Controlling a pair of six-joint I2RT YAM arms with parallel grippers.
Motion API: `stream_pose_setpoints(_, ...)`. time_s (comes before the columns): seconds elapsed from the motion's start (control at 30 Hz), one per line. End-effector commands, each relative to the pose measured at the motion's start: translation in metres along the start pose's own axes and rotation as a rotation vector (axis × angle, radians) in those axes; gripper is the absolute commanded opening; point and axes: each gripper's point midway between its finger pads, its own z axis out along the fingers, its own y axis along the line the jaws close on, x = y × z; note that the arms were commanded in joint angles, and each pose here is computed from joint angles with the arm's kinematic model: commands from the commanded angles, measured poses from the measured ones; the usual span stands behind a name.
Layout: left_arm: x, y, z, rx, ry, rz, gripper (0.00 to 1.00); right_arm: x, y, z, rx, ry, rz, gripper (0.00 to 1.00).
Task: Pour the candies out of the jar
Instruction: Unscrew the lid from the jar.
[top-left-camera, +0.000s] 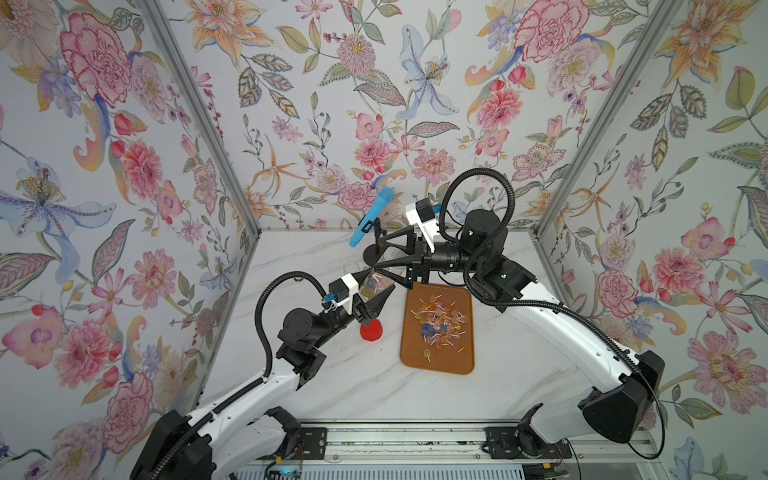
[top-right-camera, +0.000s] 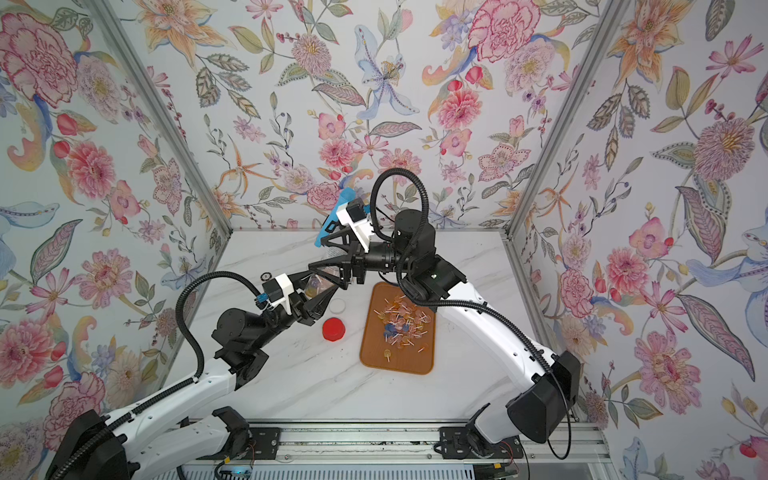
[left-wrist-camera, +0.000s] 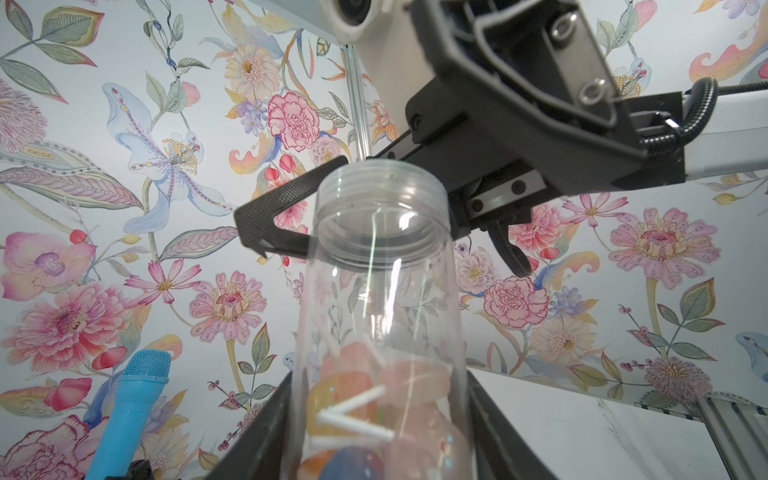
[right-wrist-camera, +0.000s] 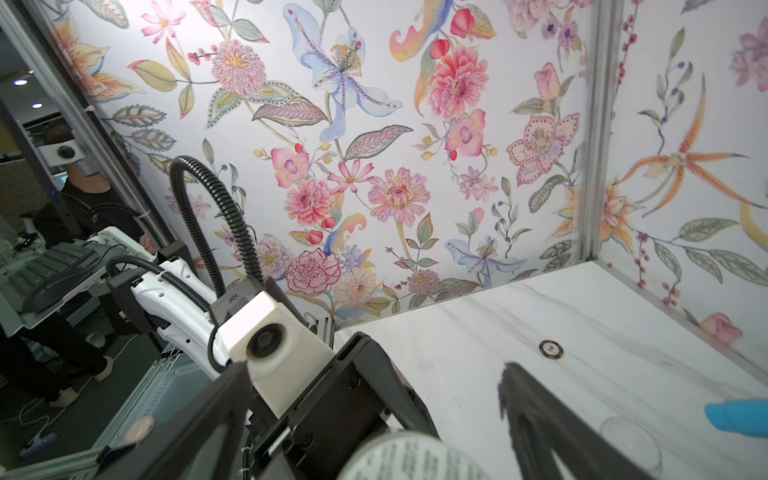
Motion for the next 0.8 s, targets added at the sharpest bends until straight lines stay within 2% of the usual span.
stream_pose_setpoints(0.0,-0.015,0.010,0.001,-0.063,-0.026,0.049,0.00,-0.016,-0.020,-0.017,0.159,-0.041,0.057,1.00)
stream_pose_setpoints(0.17,-0.007,0.024,-0.001,-0.148,0.022,0.089,0.00,-0.014,-0.045,-0.029,0.312,-0.058,0.172,1.00)
stream_pose_setpoints(0.37,0.008,0.038,-0.005,-0.250,0.074,0.148,0.00,-0.004,-0.066,-0.022,0.450,-0.045,0.259,0.99)
stream_pose_setpoints(0.53,0.011,0.038,-0.005,-0.268,0.079,0.171,0.00,0.005,-0.075,-0.006,0.463,-0.021,0.320,0.92)
stream_pose_setpoints(0.77,0.010,0.034,-0.003,-0.260,0.088,0.187,0.00,0.011,-0.078,0.007,0.457,-0.007,0.338,0.84)
